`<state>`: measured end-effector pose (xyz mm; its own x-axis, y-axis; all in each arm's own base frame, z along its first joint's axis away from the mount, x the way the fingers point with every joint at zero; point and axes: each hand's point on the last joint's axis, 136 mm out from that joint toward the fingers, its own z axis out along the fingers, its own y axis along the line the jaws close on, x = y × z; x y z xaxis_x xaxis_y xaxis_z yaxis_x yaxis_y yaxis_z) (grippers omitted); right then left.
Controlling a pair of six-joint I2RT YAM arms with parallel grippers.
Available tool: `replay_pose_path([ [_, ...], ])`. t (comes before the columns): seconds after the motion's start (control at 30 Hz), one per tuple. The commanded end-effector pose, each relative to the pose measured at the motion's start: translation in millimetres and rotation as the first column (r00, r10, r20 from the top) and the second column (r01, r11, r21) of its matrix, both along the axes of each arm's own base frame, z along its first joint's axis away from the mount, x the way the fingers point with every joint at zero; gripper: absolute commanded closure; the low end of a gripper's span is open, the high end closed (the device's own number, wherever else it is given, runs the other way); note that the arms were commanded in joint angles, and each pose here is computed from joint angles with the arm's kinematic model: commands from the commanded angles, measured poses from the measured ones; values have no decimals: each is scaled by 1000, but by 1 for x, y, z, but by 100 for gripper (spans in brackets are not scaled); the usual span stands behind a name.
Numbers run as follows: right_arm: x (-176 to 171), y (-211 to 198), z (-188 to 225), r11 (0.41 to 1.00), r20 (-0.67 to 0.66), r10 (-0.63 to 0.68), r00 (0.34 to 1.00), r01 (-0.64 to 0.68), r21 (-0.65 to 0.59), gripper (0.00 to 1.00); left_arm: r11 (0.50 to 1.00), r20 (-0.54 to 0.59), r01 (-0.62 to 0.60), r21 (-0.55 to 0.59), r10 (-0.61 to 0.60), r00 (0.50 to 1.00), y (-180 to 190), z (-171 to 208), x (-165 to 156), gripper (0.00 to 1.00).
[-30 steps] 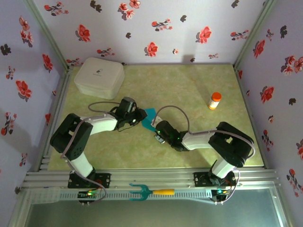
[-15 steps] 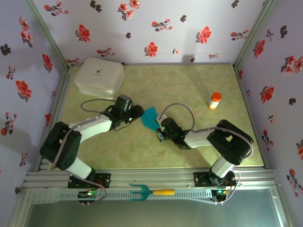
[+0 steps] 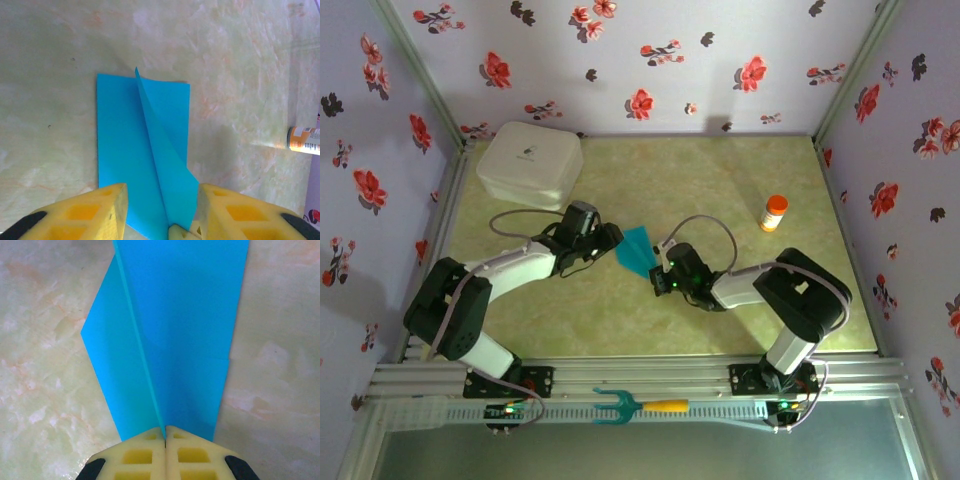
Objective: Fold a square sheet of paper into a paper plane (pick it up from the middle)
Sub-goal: Fourth fold the wing at the center of the table.
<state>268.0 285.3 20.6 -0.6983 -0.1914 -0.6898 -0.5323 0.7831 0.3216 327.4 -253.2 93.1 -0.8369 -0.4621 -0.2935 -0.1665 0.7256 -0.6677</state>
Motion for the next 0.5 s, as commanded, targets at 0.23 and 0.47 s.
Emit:
replay_pose_path([
  [0.23, -3, 7, 2, 983, -200, 9, 980, 28, 181, 96, 998, -17, 49, -51, -50, 999, -17, -9, 6, 76],
  [0.47, 1, 0, 1, 970, -252, -28, 967, 87, 226, 97, 994, -34, 73, -78, -76, 997, -26, -14, 8, 85],
])
